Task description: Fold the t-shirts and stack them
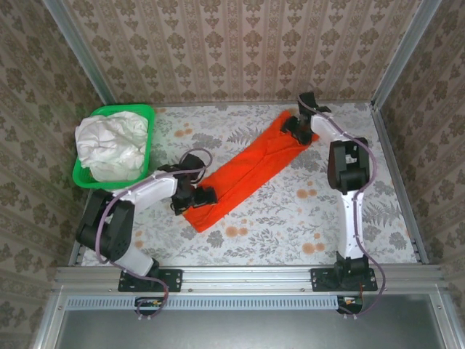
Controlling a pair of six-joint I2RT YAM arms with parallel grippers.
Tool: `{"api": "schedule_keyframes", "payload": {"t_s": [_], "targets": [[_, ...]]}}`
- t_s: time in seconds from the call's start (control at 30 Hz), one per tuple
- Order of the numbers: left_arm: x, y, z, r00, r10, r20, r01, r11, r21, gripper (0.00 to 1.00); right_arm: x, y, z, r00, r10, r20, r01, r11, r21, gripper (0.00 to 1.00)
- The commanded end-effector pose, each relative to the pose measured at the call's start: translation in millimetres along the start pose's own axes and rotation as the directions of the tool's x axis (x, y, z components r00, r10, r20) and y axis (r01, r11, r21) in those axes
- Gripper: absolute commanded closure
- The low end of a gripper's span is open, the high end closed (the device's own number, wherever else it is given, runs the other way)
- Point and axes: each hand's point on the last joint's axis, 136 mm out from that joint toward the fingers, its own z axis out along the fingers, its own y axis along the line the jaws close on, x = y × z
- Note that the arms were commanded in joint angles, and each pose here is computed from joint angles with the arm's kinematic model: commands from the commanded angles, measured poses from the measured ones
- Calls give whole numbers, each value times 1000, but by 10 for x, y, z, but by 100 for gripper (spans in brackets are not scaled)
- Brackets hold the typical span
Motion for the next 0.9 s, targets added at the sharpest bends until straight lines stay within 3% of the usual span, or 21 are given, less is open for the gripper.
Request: {"api": "schedule_keyframes", "payload": {"t_s": [0.0, 0.1, 0.23, 0.4, 0.53, 0.67, 0.87], "targets": [[-210, -54, -274, 994, 52, 99, -53, 999, 5, 1, -43, 346, -130, 997, -68, -18, 67, 995, -75, 29], [-426, -59, -363, 987, 55, 150, -61, 997, 36, 2, -108, 504, -433, 992, -111, 53, 116, 988, -98, 29], [-710, 22, -390, 978, 76, 195, -94, 992, 85, 8, 194, 610, -665, 990, -91, 104, 108, 980, -167, 30], [-816, 87, -252, 981, 133, 140, -146, 985, 89, 20, 707, 528, -575, 998, 26, 53, -14, 976, -217, 31], [-651, 117, -30, 989, 140, 56, -145, 984, 99, 29, 877, 424, -432, 996, 93, 11, -88, 975, -202, 33], [-394, 174, 149, 994, 111, -19, -109, 989, 97, 40, 927, 303, -233, 993, 118, -17, -119, 982, -149, 46], [48, 163, 237, 985, 130, -114, -122, 990, 75, 50, 918, 281, 83, 994, 91, -59, -96, 991, -94, 52]]}}
